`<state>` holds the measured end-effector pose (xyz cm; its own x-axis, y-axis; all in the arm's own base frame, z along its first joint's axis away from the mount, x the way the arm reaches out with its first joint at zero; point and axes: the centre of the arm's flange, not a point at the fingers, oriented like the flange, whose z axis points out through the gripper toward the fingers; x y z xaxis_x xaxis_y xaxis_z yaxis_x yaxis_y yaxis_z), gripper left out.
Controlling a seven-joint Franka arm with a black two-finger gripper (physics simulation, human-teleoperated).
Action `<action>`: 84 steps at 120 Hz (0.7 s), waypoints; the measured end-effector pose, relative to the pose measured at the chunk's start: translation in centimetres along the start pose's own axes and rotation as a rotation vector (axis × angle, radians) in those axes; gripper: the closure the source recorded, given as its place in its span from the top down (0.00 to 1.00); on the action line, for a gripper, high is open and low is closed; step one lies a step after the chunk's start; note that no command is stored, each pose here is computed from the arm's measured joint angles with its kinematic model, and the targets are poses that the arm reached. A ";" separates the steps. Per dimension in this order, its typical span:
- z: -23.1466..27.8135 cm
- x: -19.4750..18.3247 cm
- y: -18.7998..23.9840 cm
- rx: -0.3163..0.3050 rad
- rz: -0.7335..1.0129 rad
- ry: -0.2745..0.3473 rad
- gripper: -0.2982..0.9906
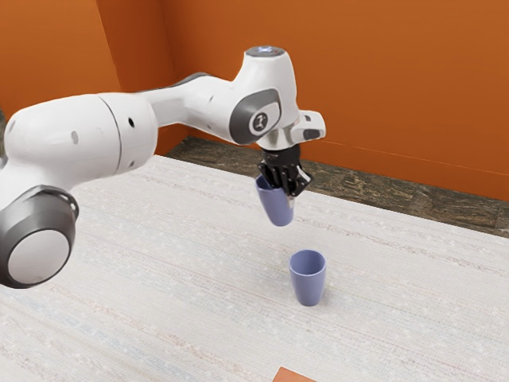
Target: Place the left cup onto the right cup
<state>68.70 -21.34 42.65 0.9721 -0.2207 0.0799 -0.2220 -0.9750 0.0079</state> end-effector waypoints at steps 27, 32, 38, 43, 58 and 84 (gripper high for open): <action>-0.6 -0.8 5.0 -0.006 0.054 0.000 0.16; -0.8 -0.9 5.6 -0.009 0.059 0.001 0.16; -0.8 -1.4 6.5 -0.012 0.067 -0.006 0.16; -0.5 -1.9 7.0 -0.014 0.069 -0.016 0.16; -0.4 -3.4 7.6 -0.021 0.064 -0.028 0.16; -0.1 -4.7 8.2 -0.027 0.050 -0.035 0.16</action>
<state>62.30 -28.30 42.48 0.9617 -0.2703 0.0462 -0.2718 -0.9618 0.0316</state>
